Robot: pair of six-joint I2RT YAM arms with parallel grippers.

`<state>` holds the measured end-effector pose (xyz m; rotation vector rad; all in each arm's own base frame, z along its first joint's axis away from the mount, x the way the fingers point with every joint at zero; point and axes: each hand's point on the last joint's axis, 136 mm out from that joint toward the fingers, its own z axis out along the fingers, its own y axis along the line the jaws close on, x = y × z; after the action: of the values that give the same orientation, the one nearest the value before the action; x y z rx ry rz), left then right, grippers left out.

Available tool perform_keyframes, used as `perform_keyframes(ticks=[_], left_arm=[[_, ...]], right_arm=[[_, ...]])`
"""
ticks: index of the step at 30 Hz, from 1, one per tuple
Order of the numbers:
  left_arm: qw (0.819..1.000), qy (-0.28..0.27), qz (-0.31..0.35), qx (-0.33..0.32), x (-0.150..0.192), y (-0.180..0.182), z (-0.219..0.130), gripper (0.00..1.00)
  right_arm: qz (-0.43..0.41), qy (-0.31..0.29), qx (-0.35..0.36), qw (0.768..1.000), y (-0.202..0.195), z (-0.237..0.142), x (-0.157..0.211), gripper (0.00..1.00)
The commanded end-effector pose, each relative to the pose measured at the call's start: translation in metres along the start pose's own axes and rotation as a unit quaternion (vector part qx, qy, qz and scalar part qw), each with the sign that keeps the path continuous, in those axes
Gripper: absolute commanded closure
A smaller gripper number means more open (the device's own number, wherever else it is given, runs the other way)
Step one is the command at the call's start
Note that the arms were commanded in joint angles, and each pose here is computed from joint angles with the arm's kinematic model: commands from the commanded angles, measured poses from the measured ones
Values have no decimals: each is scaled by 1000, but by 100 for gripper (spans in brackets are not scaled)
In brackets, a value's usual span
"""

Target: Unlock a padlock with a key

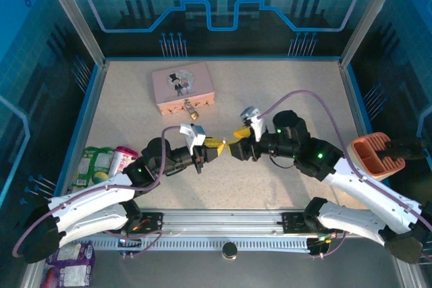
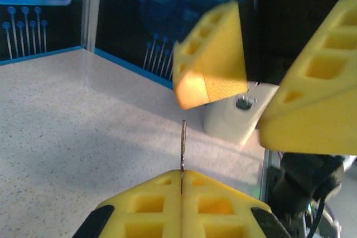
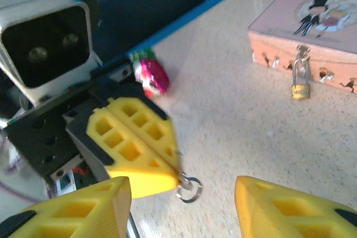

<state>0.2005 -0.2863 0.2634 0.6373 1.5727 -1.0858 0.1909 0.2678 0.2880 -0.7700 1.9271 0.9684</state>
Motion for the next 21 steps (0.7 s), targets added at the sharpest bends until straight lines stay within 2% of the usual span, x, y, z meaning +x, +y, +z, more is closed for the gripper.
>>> perform_keyframes(ticks=[1,7,12,21], left_arm=[[992,-94,-79,-5,-33,3,-5,100],[981,-131,-127,64,-49,-16,-4,100],[973,-153,-147,91,-59,-21,-3,100],[971,-153,-149,108,-64,-28,-3,100]], right_arm=[[35,-75,-68,994,13,-6,-21,47],[59,-121,-116,984,16,-2,-23,47],[62,-165,-148,973,22,-9,-33,50],[65,-194,-125,971,14,-18,-35,60]])
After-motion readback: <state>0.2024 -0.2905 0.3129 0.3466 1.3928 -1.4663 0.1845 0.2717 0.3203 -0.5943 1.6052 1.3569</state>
